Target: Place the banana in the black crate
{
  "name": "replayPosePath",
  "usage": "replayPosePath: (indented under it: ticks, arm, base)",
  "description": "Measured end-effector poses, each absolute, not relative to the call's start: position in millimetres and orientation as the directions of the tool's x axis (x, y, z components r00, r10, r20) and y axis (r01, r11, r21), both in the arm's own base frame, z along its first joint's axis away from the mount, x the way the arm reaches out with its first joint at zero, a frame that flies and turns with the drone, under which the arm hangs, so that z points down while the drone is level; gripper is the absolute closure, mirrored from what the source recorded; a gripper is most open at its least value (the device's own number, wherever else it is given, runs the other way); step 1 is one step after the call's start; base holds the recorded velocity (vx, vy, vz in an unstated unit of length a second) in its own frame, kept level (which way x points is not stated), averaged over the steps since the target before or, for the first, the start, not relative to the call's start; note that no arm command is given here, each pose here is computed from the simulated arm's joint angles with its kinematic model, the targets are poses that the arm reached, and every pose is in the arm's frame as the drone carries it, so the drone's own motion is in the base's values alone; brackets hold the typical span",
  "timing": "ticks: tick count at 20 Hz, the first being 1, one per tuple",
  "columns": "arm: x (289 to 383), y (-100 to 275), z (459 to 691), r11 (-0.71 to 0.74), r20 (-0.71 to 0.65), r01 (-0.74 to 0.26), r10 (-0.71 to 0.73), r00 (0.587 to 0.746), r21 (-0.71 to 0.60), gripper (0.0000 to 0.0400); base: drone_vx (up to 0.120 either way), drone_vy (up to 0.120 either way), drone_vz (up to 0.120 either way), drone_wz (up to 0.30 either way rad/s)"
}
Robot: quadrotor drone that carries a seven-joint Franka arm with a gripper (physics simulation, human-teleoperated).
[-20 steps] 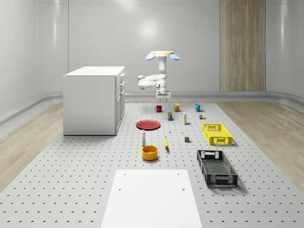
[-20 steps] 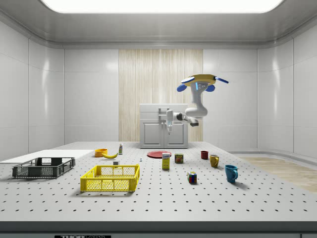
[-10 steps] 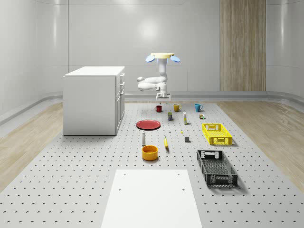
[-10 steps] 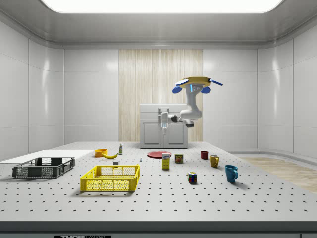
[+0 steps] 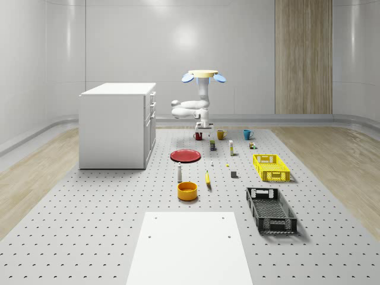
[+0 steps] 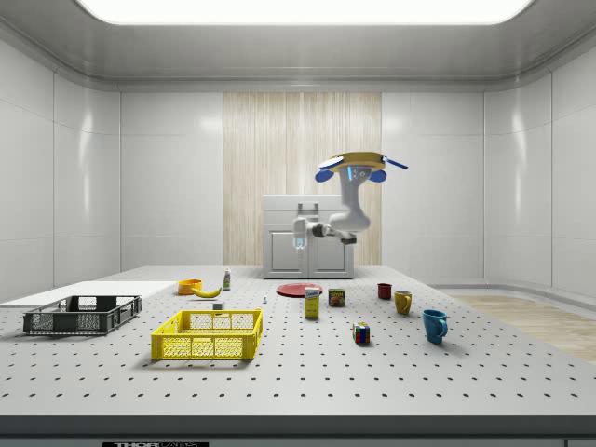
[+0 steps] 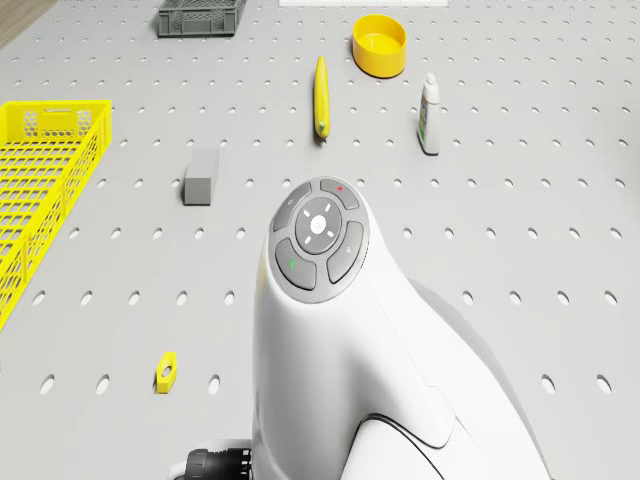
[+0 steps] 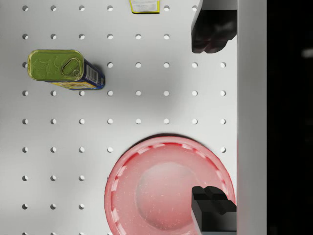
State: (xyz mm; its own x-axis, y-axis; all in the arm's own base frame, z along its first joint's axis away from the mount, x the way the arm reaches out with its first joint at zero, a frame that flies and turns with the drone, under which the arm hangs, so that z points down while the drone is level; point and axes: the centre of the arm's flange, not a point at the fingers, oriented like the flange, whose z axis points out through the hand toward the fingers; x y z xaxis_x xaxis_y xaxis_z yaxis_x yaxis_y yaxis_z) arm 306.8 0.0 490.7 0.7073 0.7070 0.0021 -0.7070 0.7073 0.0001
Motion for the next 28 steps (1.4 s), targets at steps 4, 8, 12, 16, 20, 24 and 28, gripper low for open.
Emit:
replayPosePath:
  ticks: [4,8,12,16,20,24,28]
  arm:
    - [306.8,0.0,490.7,0.707,0.002,-0.707,0.707,0.707,0.0,0.0]
    - [306.8,0.0,490.7,0.707,0.002,-0.707,0.707,0.707,0.0,0.0]
    - [306.8,0.0,490.7,0.707,0.002,-0.707,0.707,0.707,0.0,0.0]
    - [306.8,0.0,490.7,0.707,0.002,-0.707,0.707,0.707,0.0,0.0]
    - [306.8,0.0,490.7,0.707,0.002,-0.707,0.707,0.707,0.0,0.0]
    - [306.8,0.0,490.7,0.707,0.002,-0.707,0.707,0.707,0.0,0.0]
    - [306.8,0.0,490.7,0.707,0.002,-0.707,0.707,0.707,0.0,0.0]
  base:
    - [0.12,0.0,-0.02,0.0]
    - [0.12,0.0,-0.12,0.0]
    - [0.12,0.0,-0.01,0.0]
    - [0.12,0.0,-0.11,0.0]
    - [0.12,0.0,-0.08,0.0]
    - [0.12,0.0,-0.08,0.0]
    - [0.12,0.0,-0.01,0.0]
